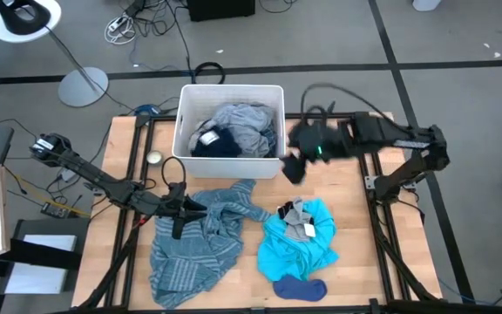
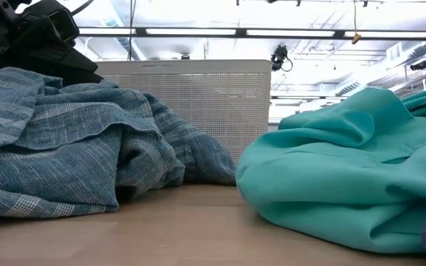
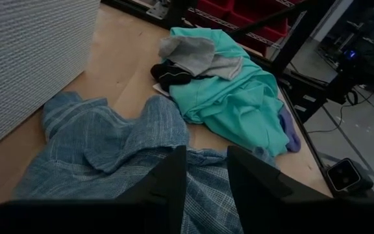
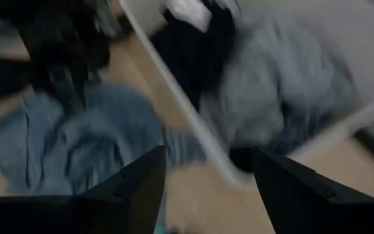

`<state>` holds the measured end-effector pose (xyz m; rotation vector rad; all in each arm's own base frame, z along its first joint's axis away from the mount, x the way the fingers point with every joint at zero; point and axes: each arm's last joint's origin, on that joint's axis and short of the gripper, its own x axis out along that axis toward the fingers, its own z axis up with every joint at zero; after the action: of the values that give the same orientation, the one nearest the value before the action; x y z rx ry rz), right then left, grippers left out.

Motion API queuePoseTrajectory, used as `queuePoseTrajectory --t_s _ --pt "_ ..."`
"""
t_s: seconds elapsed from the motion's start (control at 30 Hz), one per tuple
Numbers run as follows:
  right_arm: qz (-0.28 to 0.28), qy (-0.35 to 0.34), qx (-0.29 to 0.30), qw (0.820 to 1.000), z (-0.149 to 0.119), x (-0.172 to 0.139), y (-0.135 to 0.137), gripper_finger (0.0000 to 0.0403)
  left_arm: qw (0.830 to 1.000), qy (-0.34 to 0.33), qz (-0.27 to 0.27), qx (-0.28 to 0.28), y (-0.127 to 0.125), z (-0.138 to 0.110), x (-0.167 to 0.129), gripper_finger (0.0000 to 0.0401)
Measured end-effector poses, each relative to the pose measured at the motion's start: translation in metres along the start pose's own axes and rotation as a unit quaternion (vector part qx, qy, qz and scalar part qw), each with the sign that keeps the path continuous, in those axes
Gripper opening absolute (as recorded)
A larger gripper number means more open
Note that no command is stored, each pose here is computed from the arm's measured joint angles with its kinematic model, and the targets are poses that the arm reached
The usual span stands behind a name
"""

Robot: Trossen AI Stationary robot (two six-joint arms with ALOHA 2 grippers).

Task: Sort clothes
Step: Put the gray sock into the white laundry bin

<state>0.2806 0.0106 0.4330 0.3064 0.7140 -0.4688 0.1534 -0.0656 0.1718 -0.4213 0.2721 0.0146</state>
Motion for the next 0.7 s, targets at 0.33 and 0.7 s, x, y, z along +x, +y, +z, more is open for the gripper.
queuePoseTrajectory --t_s 0.33,0.7 --pt "-0.052 0.138 -0.003 0.989 -0.092 -0.001 0.060 0.0229 1.000 -0.003 -0.002 -0.002 0.000 0.001 0.000 0.0117" --pt "-0.047 0.211 0.050 0.975 -0.174 0.070 0.067 0.0229 1.000 -0.003 -0.002 -0.003 0.000 0.001 0.000 0.0117"
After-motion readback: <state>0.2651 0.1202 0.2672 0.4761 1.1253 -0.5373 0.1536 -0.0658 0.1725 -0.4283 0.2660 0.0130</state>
